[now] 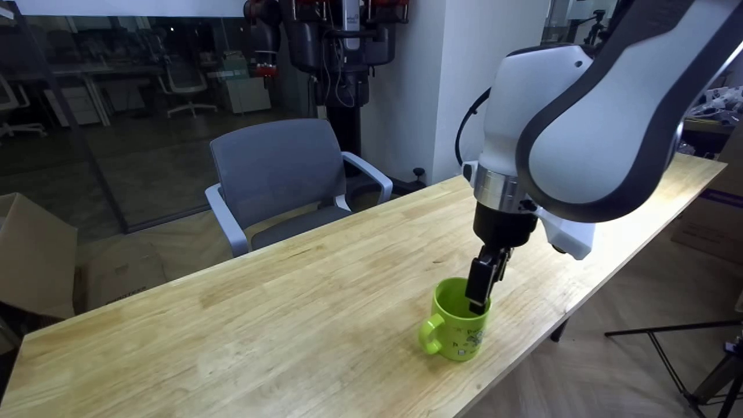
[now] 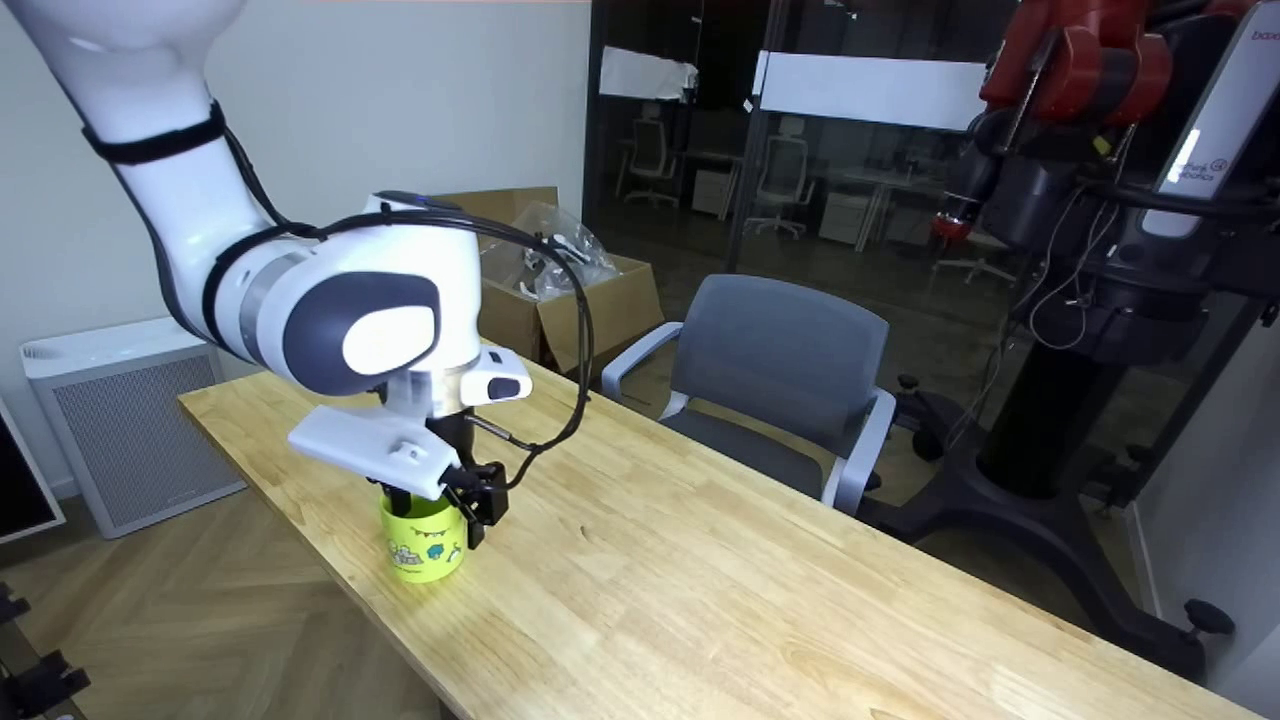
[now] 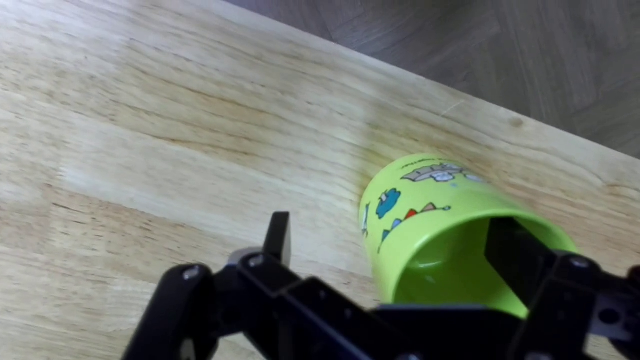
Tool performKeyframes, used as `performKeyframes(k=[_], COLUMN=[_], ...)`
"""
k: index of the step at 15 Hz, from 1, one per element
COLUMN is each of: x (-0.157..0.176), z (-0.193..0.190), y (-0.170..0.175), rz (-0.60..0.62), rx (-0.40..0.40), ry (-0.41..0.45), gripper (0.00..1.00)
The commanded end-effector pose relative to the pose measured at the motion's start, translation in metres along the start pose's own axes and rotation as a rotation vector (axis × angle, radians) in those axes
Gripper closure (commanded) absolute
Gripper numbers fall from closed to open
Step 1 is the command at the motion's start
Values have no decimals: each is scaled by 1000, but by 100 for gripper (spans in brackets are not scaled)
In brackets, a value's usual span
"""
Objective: Move the cup slightly up the table
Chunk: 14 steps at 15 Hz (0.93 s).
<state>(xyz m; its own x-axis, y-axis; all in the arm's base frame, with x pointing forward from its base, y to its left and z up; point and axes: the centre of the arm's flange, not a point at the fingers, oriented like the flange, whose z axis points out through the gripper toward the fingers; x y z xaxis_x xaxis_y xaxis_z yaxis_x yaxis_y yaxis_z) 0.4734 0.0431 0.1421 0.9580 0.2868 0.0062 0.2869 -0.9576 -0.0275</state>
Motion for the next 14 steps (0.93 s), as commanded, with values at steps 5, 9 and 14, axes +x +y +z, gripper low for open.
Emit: performKeyframes(k=[5, 9, 14], x=[25, 35, 44], z=[12, 10, 5], y=[5, 4, -2], rz=[4, -20, -69], rx=[-12, -11, 0], ry=[12, 41, 77], gripper=[25, 53, 88])
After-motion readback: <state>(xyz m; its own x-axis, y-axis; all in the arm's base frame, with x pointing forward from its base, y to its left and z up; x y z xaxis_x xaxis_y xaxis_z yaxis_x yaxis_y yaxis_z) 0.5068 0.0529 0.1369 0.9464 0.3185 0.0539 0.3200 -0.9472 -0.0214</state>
